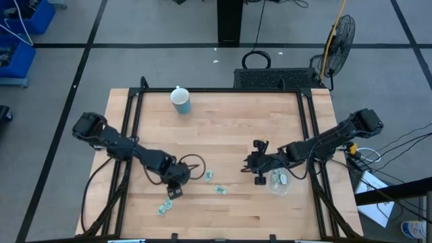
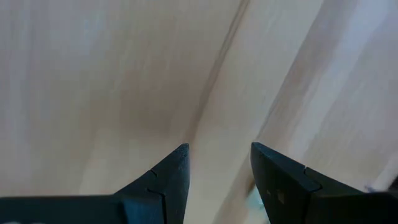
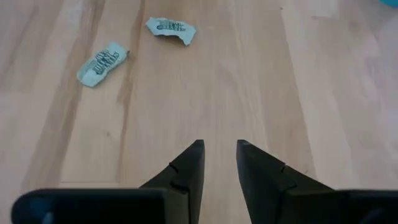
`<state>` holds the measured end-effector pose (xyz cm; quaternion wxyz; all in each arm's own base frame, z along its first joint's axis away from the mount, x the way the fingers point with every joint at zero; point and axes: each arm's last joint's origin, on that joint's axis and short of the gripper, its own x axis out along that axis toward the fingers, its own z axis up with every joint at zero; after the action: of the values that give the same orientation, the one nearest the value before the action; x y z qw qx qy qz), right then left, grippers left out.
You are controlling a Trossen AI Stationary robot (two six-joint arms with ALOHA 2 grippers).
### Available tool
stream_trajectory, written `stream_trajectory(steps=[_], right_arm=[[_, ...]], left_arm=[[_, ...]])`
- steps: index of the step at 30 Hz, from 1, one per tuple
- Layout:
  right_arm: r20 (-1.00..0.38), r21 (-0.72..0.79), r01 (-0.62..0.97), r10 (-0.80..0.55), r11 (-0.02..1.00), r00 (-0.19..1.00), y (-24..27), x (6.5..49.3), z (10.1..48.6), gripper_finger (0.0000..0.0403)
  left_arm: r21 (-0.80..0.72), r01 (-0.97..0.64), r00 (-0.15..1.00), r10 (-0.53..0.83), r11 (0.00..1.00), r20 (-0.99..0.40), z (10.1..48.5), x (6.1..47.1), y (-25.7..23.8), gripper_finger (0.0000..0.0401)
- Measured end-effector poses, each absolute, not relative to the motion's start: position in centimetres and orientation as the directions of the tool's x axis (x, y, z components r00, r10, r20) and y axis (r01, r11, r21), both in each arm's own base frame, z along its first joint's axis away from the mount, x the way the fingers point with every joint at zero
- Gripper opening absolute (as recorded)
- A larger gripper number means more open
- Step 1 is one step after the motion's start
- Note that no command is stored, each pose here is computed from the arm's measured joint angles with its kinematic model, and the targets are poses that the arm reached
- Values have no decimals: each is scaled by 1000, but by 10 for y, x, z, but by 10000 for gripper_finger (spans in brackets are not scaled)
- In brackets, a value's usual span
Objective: Pick and place Stevia / Truvia into bins
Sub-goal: Put the stevia packet into the transparent container
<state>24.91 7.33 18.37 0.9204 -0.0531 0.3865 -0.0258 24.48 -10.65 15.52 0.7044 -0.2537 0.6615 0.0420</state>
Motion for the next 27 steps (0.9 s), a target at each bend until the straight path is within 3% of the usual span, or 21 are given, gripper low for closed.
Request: stream_trajectory(steps=[5, 10, 15, 23, 27], right_arm=[[-670, -172, -33, -92, 985, 737, 65, 256, 187, 107], [-604, -172, -138, 7, 975, 797, 59, 270, 190, 160], [-498, -267, -157, 4, 951, 867, 52, 284, 193, 202], [-362, -344, -118, -16, 932, 932, 39, 297, 201, 214], [-314, -356, -88, -30, 930, 949, 34, 299, 206, 211]], left_arm=[[-281, -503, 38, -303, 818, -952, 155, 230, -128, 174], [-292, -609, -39, -396, 737, -917, 156, 216, -153, 174], [-258, -684, -76, -419, 682, -905, 157, 198, -179, 174], [-296, -741, 162, -268, 603, -950, 157, 185, -203, 175], [-304, -743, 205, -230, 597, -951, 155, 182, -209, 174]])
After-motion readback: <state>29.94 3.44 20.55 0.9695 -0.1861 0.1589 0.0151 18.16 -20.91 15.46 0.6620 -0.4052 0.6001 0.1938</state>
